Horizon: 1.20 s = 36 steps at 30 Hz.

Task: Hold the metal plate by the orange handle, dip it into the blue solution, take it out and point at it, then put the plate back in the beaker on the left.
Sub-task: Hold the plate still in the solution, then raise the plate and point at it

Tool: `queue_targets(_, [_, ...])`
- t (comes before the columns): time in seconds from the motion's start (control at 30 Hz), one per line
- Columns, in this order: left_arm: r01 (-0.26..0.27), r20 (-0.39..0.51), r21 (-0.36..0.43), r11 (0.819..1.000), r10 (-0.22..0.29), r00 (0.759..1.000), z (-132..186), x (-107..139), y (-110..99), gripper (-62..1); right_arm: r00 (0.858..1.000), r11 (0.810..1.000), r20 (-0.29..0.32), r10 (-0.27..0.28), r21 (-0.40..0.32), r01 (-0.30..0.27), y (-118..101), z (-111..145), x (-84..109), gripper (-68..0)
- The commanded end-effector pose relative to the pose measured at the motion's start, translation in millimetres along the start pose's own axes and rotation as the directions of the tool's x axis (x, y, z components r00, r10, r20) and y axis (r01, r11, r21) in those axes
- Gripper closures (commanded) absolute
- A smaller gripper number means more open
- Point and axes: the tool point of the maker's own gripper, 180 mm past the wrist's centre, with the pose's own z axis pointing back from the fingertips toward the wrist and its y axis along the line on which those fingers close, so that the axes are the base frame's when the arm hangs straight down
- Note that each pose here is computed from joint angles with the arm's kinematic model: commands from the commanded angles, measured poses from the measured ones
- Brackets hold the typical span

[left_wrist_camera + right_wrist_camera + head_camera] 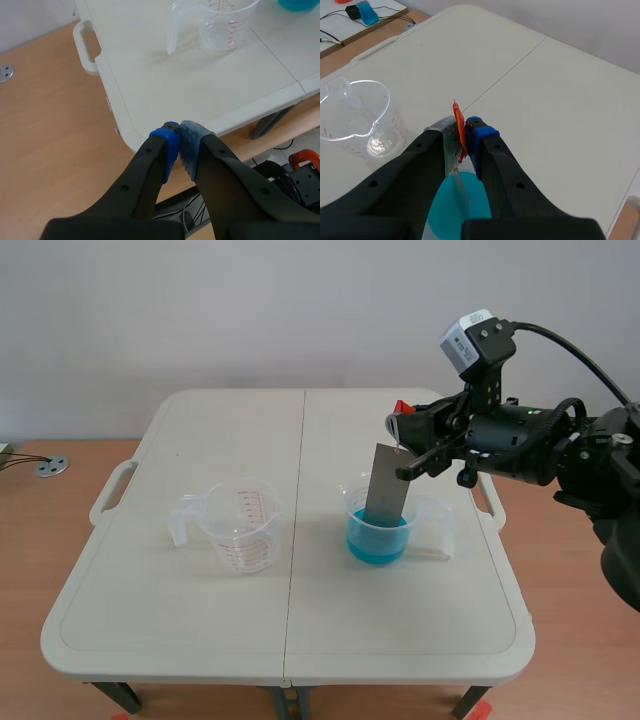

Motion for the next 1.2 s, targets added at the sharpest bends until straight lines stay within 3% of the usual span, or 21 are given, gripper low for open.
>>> queue_targets(0.0, [0.001, 0.03, -0.007, 1.0, -0.001, 1.0, -1.6, 8.2, -1.6, -1.8, 0.999, 1.0, 0.046, 0.027, 0.005, -0.027, -0.7, 0.5, 18.9, -1.3])
queue_targets(0.33, [0.001, 0.031, -0.007, 1.0, -0.001, 1.0, -1.6, 8.3, -1.6, -1.8, 0.996, 0.998, 0.065, 0.054, -0.019, -0.053, 6.7, 10.3, 32.3, -1.3])
queue_targets(0.8, [0.006, 0.047, -0.004, 1.0, -0.006, 0.999, -4.0, 12.6, 0.3, -1.8, 0.972, 0.986, 0.167, 0.166, -0.064, -0.157, 6.5, 26.4, 85.1, -1.3])
queue_targets(1.17, [0.055, 0.191, 0.016, 0.998, -0.057, 0.98, -35.2, 58.7, 14.4, -1.8, 0.958, 0.981, 0.21, 0.193, -0.066, -0.183, 12.1, 30.3, 103.0, -1.3])
